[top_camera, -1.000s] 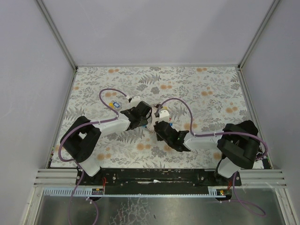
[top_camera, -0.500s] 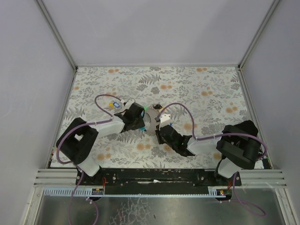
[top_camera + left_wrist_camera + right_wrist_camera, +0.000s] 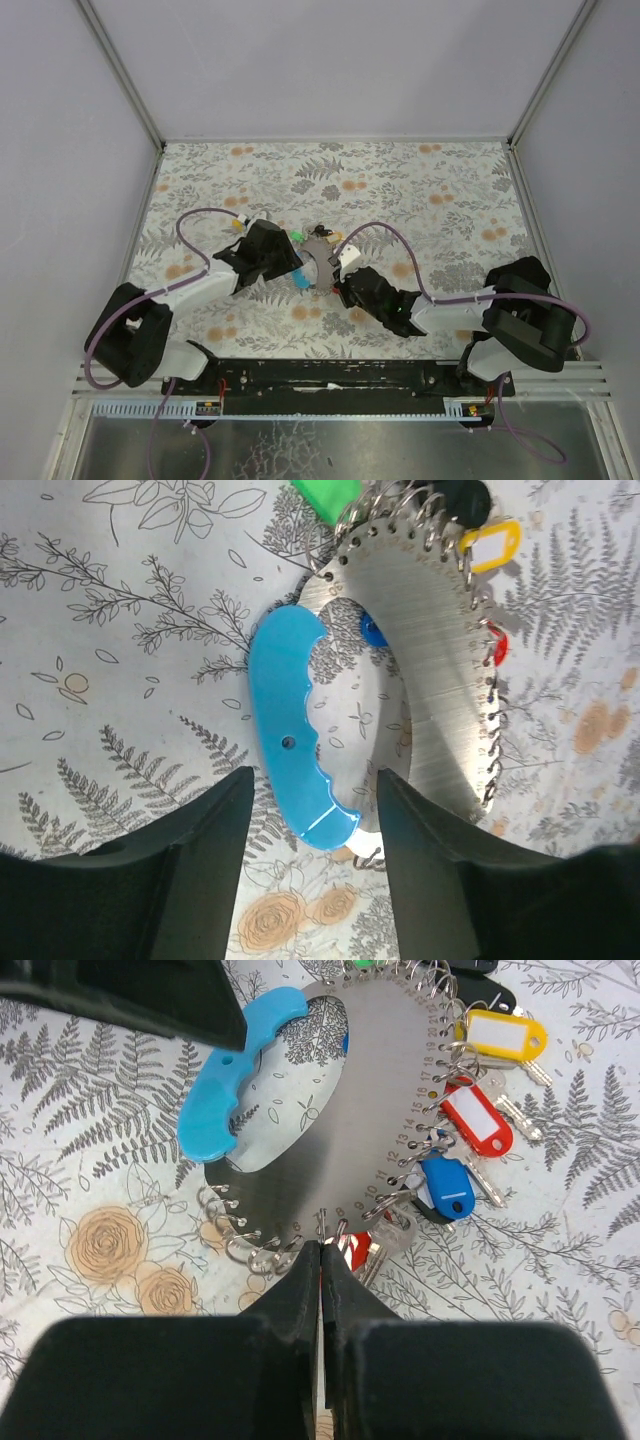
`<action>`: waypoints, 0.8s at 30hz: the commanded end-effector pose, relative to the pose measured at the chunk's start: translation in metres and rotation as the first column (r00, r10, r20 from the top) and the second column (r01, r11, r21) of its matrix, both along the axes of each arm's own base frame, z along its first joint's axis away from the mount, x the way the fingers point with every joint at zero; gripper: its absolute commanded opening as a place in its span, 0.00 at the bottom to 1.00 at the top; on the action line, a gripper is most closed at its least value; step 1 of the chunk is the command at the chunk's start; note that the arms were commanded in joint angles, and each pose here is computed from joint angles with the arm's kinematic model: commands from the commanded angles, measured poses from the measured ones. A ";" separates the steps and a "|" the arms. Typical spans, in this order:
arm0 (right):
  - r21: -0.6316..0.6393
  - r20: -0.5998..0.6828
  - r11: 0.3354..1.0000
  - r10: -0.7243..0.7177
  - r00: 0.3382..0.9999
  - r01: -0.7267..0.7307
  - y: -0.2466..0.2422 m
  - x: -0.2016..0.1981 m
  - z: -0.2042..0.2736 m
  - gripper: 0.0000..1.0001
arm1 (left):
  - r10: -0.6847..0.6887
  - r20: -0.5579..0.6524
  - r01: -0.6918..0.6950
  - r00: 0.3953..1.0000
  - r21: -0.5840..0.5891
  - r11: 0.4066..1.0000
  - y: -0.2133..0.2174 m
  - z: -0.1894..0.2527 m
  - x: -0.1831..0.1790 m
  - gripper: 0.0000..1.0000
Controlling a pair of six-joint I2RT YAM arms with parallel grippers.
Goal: Put the keys on the keyring
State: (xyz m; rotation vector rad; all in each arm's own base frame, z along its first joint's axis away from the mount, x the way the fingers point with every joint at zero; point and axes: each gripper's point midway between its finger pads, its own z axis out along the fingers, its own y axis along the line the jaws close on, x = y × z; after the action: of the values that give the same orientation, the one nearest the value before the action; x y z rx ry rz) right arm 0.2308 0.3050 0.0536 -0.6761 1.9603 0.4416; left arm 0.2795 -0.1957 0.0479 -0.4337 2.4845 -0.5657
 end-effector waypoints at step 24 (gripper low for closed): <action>0.045 0.263 0.909 0.390 0.882 -0.415 -0.016 -0.008 0.080 0.00 | -0.326 0.697 0.555 0.639 -0.124 0.822 -0.048 0.117 -0.035 0.67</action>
State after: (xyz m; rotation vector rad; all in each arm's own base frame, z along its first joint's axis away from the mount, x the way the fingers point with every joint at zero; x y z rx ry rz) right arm 0.2292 0.2777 0.1059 -0.9055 1.6750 0.6092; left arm 0.2374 -0.2380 0.1164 0.1062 2.0697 -1.1122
